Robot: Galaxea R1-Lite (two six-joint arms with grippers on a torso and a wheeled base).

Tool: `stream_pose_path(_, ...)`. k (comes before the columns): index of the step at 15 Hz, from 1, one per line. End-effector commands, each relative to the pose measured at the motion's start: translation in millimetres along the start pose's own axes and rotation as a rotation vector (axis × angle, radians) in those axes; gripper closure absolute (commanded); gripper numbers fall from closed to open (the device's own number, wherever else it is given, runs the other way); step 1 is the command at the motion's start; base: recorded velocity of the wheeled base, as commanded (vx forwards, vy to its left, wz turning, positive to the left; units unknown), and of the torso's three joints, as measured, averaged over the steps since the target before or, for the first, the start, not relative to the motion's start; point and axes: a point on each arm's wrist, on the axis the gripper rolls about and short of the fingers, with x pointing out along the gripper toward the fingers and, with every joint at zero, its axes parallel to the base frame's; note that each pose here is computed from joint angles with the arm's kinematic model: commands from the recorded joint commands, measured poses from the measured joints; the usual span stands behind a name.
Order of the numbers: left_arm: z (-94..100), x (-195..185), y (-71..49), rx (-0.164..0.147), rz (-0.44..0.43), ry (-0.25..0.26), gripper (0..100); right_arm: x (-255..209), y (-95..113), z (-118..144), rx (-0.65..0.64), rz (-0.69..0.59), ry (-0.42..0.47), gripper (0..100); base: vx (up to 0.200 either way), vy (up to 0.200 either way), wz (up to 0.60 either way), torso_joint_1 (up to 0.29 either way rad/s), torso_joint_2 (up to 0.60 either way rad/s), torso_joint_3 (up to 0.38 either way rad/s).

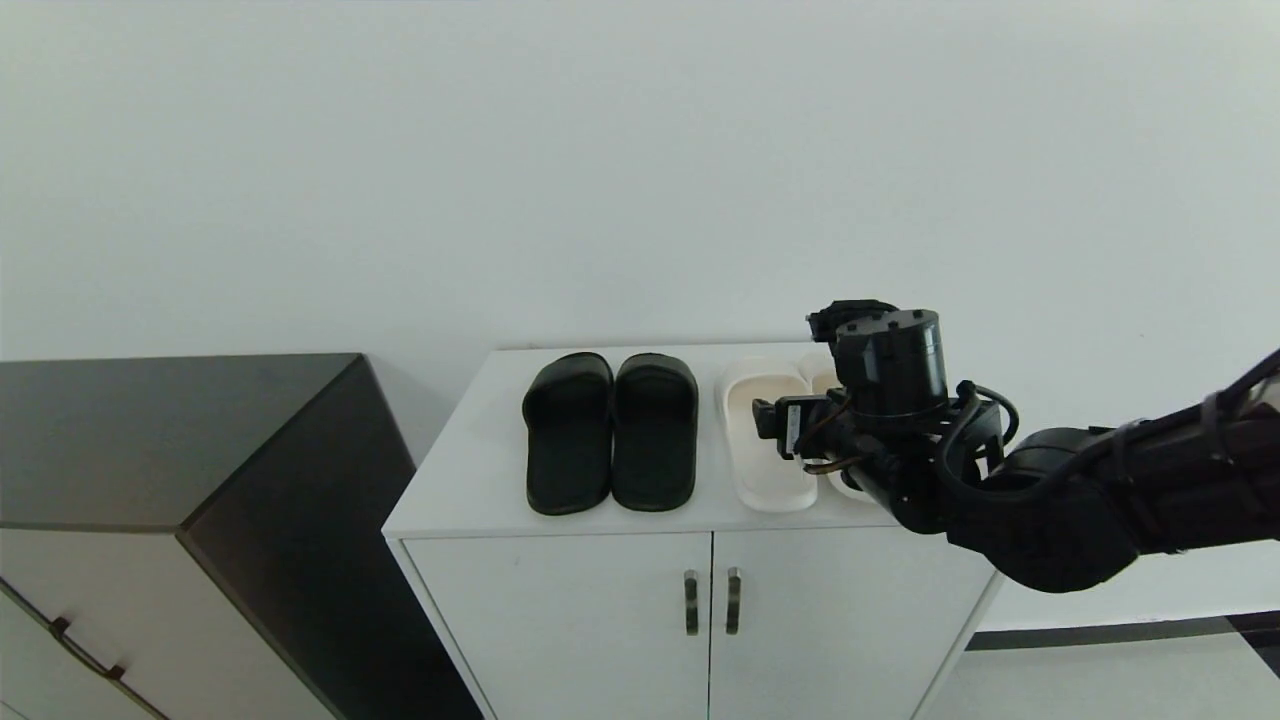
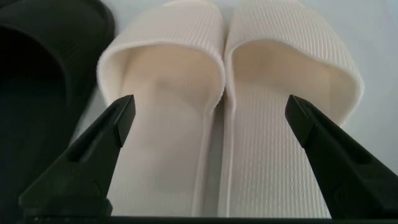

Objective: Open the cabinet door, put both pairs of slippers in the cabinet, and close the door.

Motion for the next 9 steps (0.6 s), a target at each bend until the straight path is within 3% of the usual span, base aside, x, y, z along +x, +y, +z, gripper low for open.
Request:
stream_pose_path(1,0.0,0,0.0,0.0,0.0,0.0,100,15,1,-9,0.006,-0.018,0.016,0,0.0,0.0,0.0,0.0,0.0,0.0)
stream_pose_path(5,0.0,0,0.0,-0.002,0.0,0.0,100,36,-7,0,0.033,-0.054,-0.011,0,0.0,0.0,0.0,0.0,0.0,0.0)
stream_pose_path(9,0.0,0,0.0,-0.002,0.0,0.0,100,45,-7,-9,0.023,-0.055,0.01,0,0.0,0.0,0.0,0.0,0.0,0.0)
